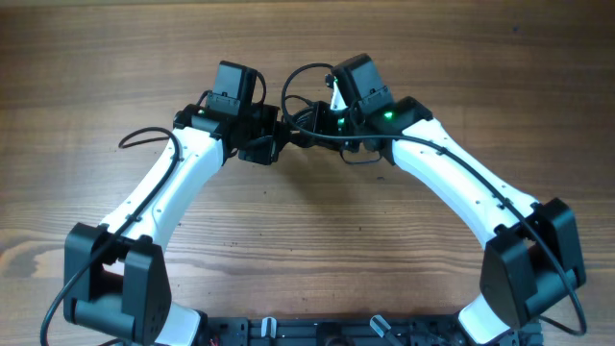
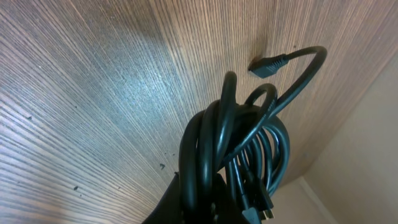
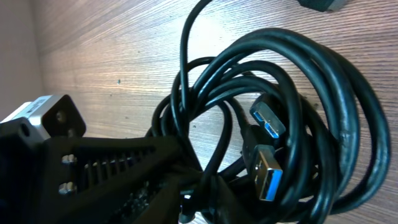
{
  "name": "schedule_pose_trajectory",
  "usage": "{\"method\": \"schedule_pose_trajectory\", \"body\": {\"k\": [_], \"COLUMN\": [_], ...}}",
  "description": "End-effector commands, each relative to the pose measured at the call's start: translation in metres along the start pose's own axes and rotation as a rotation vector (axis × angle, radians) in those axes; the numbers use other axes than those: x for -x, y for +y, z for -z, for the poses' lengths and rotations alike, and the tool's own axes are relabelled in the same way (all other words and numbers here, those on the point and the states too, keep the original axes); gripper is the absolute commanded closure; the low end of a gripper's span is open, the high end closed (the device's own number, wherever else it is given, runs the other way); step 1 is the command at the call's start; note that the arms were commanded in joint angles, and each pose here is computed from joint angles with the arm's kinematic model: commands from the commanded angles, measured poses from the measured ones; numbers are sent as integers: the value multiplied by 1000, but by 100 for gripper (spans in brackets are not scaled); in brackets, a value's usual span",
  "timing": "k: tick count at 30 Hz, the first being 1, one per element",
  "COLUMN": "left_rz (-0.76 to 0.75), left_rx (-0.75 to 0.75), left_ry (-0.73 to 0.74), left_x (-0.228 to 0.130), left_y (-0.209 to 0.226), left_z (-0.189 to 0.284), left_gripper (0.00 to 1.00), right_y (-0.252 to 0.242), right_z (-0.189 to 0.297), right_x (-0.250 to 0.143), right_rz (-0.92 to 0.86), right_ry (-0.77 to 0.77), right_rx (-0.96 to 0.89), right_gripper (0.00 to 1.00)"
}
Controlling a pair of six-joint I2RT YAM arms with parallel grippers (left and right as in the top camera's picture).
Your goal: Untangle cables
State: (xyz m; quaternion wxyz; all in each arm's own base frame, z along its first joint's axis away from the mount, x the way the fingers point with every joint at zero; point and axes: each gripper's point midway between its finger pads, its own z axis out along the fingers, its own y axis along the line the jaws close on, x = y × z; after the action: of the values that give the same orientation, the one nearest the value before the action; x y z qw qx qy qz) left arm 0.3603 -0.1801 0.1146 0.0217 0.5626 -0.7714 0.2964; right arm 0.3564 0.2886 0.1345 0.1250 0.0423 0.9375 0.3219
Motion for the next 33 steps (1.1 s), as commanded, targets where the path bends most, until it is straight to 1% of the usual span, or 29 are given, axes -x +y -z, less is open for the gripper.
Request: {"method": "schedule_pose_trajectory", "body": {"k": [1, 3, 8, 9, 10, 12, 13, 14, 15, 17, 20, 22, 26, 28, 29, 30, 31, 32, 33], "left_rz": [-56, -68, -76, -79, -80, -84, -107, -120, -102, -81, -68, -67, -67, -66, -65, -99, -217, -416, -714], "left_rx": [-70, -89, -99, -102, -104, -105, -111, -109, -85, -65, -42, -41, -39, -35, -34, -31, -40, -75, -134], "left_ry": [177, 201, 211, 218, 218, 210, 181, 111, 37, -56, -158, -183, -183, -183, -182, -165, -137, -106, -75], "left_x": [-44, -49, -52, -53, -53, -52, -47, -35, -21, -5, 13, 17, 17, 17, 17, 14, 9, 1, -11], "left_y": [-20, -25, -28, -28, -29, -29, -30, -29, -23, -18, -13, -12, -12, -11, -10, -10, -15, -25, -39], "left_z": [14, 15, 16, 16, 16, 16, 15, 13, 12, 11, 13, 13, 13, 13, 13, 13, 12, 12, 13], "left_gripper": [96, 96, 96, 96, 96, 96, 96, 96, 96, 96, 96, 96, 96, 96, 96, 96, 96, 96, 96], "right_y": [-6, -6, 1, -1, -2, 0, 1, 6, 13, 28, 72, 84, 86, 78, 69, 60, 50, 41, 29], "right_z": [-24, -25, -31, -33, -35, -35, -33, -26, -14, 10, 74, 108, 158, 166, 164, 159, 154, 151, 148], "right_x": [-24, -25, -37, -38, -39, -37, -36, -33, -29, -21, -16, -15, -9, -3, 0, 2, 4, 4, 6], "right_rz": [-13, -13, 7, 7, 9, 34, 57, 91, 122, 175, 306, 326, 324, 306, 284, 270, 264, 262, 257], "right_ry": [91, 95, 121, 126, 129, 125, 118, 107, 82, 38, -30, -66, -115, -141, -151, -157, -162, -164, -171], "right_rx": [-11, -13, -8, -13, -16, -7, -1, 11, 30, 81, 278, 351, 431, 413, 374, 325, 275, 230, 169], "right_gripper": [85, 86, 85, 89, 96, 96, 96, 96, 96, 96, 96, 96, 96, 96, 96, 96, 94, 91, 83]}}
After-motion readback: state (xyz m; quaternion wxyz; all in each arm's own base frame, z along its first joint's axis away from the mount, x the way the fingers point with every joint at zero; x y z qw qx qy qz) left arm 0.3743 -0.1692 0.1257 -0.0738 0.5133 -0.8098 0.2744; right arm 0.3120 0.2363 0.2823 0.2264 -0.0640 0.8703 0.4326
